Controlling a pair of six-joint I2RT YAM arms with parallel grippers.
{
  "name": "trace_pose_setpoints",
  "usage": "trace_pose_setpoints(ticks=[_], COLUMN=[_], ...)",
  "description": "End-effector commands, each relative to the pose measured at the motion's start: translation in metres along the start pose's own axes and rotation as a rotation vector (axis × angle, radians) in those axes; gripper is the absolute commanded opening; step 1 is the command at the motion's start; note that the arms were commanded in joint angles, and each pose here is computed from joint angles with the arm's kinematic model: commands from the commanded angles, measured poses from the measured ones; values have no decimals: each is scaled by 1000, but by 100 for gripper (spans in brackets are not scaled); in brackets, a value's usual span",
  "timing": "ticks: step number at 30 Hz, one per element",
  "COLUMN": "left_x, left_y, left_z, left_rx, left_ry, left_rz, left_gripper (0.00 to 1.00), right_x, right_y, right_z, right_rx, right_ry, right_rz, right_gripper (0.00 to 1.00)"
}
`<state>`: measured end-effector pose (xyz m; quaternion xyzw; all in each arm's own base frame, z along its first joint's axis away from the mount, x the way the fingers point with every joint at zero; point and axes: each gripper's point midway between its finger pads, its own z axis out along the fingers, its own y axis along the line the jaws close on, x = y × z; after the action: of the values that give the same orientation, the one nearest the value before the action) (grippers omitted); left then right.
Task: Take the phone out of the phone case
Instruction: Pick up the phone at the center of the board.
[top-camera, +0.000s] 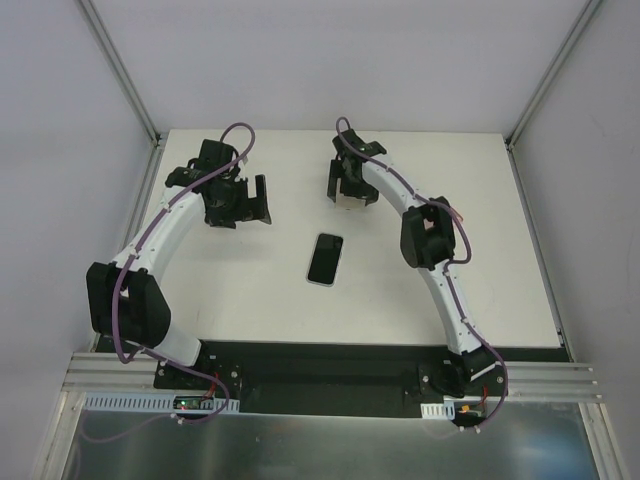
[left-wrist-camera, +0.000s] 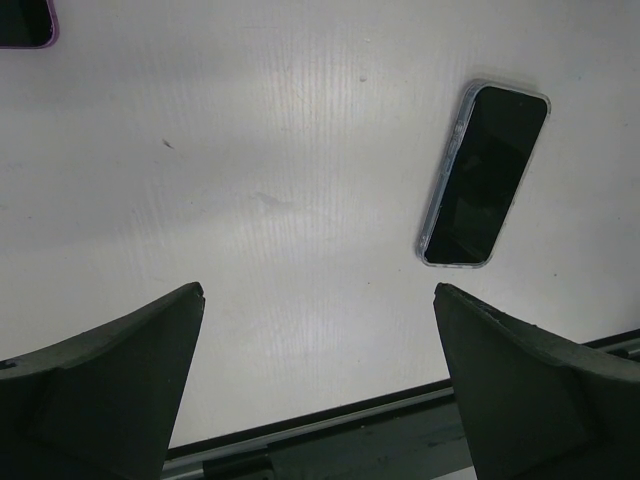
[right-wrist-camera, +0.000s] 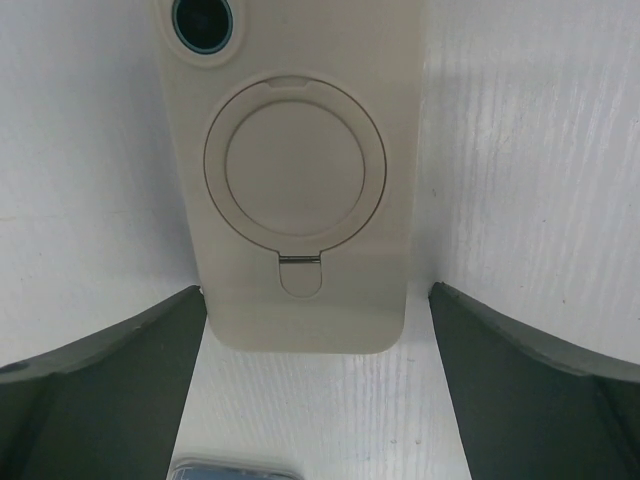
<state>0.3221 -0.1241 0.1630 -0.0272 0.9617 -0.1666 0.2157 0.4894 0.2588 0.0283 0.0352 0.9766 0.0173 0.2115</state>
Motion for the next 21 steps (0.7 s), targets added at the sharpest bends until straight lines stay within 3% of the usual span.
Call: trace_pose_setpoints(ticks=[1,9,13,21], left_x=[-4,-5,-3,0], left_y=[-9,-15,-19,-32], left_z=[-10,-6,-6,-4], left_rx=[39,74,99,174], left_ry=[-36,-25,-24,-11], left_rz=[17,20,24,8], left_gripper=[98,98,98,98], right_x=[-8,5,6,14], right_y=[-8,-33,-35,-29], right_z=[-8,-5,-5,-13], right_rx=[71,182,174,63], right_ry=[-34,-8,-1,13], right_rz=[-54,-121,-134,-108], right_gripper=[96,99,84,68])
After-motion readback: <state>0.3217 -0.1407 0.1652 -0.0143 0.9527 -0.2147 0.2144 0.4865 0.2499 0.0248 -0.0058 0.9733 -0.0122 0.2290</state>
